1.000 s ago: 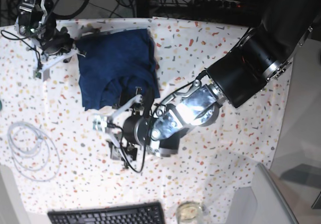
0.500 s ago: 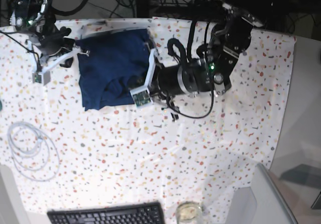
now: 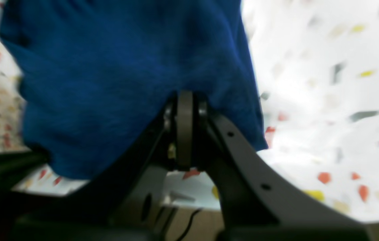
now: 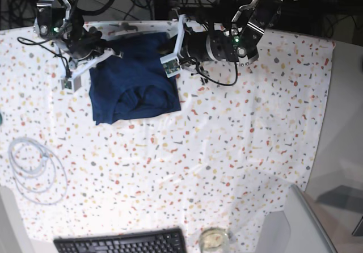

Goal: Layout the t-shirt on the table in an organized manner, then fold the t-shirt properly
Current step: 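Grip the shirt's folded edge with both grippers and square it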

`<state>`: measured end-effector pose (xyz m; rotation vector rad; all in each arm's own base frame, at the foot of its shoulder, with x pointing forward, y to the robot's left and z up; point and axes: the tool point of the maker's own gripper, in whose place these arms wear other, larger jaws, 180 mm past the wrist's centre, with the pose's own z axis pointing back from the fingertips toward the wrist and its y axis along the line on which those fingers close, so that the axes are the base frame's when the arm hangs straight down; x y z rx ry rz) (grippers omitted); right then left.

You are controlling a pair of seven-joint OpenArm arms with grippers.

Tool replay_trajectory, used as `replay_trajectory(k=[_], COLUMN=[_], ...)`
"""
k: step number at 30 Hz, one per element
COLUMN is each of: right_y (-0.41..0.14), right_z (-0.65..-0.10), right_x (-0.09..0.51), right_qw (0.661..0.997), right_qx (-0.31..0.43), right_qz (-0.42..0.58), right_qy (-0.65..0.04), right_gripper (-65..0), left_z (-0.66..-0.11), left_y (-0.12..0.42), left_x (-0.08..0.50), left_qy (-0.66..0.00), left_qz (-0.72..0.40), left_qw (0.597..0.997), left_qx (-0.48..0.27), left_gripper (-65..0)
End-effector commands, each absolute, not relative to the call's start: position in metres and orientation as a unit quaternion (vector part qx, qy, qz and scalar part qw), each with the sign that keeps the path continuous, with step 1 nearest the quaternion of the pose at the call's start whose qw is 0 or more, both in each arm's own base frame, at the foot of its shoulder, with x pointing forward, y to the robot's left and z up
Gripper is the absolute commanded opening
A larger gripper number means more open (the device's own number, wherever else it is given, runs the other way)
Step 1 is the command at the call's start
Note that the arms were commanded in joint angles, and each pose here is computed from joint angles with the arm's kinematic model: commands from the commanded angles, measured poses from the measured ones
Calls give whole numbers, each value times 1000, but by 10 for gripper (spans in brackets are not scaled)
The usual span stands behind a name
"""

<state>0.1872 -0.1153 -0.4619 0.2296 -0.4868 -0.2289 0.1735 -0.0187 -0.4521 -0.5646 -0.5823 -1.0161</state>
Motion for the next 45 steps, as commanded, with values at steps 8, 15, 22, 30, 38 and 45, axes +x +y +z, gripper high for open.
replay_trajectory(k=[8, 15, 22, 30, 38, 45], right_y=[-119, -120, -123, -119, -117, -143], right_z=[-455, -423, -448, -467, -455, -433], right_x=[190, 200, 195, 180, 177, 188], right_qw=[951, 939, 948, 955, 952, 943], right_qx=[109, 108, 105, 107, 109, 84], right_qz=[-118, -110, -117, -122, -120, -126], right_qy=[-264, -308, -278, -247, -258, -296], right_gripper=[-638, -638, -638, -638, -638, -638], left_z=[-452, -400, -429, -470, -461, -471], left_y=[-5, -33, -61, -27, 10, 48], left_x=[179, 170, 155, 135, 162, 167], left_qy=[-275, -339, -297, -232, -258, -249], left_qz=[-483, -495, -482, -487, -464, -433], left_qw=[795, 755, 767, 793, 812, 840], left_qx=[-244, -264, -302, -283, -244, -212], left_gripper=[-650, -650, -650, -650, -650, -650])
